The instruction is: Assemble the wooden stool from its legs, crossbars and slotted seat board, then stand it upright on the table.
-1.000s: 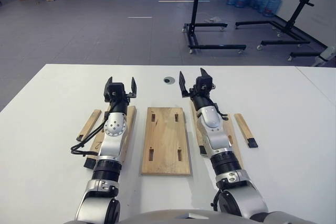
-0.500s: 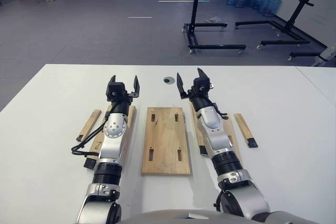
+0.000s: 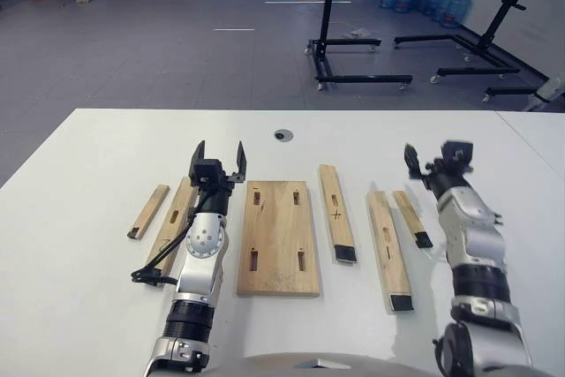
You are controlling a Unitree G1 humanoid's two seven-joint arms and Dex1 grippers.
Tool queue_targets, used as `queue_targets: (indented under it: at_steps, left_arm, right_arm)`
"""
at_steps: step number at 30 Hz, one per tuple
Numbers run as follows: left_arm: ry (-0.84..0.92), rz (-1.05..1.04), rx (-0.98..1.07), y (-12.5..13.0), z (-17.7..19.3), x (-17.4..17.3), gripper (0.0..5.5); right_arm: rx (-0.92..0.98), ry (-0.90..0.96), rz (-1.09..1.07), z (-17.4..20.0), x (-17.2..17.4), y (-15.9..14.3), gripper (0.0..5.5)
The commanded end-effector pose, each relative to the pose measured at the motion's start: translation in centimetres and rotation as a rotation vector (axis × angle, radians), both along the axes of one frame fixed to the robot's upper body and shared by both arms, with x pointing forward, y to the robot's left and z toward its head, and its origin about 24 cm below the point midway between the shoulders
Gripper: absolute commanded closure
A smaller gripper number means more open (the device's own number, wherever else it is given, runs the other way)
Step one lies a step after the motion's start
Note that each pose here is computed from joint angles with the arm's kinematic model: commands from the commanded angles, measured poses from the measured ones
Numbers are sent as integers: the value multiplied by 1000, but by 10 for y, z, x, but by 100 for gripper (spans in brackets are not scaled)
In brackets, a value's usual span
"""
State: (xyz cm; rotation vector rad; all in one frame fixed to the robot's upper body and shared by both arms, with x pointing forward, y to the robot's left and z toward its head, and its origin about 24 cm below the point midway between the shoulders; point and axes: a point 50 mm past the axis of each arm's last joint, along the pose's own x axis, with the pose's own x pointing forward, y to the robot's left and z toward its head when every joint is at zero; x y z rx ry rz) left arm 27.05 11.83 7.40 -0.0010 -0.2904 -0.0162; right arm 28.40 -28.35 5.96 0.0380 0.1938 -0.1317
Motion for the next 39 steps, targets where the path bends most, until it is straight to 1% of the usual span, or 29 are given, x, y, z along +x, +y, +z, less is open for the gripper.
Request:
queue_targets:
  at_steps: [1,3,7,11,14,19,23,24,26,28,31,33,36,39]
  left_arm:
    - [-5,4,-35,-11,-1,-10,135]
    - [-1,14,-41,-13,-2,-14,135]
    - [9,29,-48,-14,-4,-18,135]
    - [10,32,-66,-13,-1,-19,135]
    - [11,36,-65,-12,0,-18,134]
    - [22,47,-67,-10,-1,-18,134]
    - [25,48,-70,-10,-1,-17,134]
    - [26,47,-70,-10,-1,-16,134]
    - [27,44,-69,-10,0,-15,134]
    - [29,45,-70,-8,0,-14,134]
    - [35,47,-75,-6,0,-12,134]
    - [36,46,-76,-4,0,-10,134]
    - [30,29,-82,-2,2,-5,134]
    - [29,26,-99,1,4,-1,134]
  right_arm:
    - [39,132,64,-15,-40,11,131]
    - [52,197,89,-19,-58,14,131]
    - [65,314,98,-25,-74,12,131]
    - [83,532,82,-46,-87,16,131]
    - [98,621,110,-53,-93,24,174]
    - [98,772,83,-63,-105,22,268]
    - [96,834,77,-67,-109,23,340]
    - [97,841,77,-68,-108,23,352]
    - [105,847,76,-69,-109,24,394]
    - [133,856,61,-71,-111,24,418]
    - [163,869,33,-75,-114,24,420]
    - [155,844,10,-75,-110,22,420]
    - [19,690,-74,-66,-84,12,420]
    - [-55,462,-105,-43,-44,13,421]
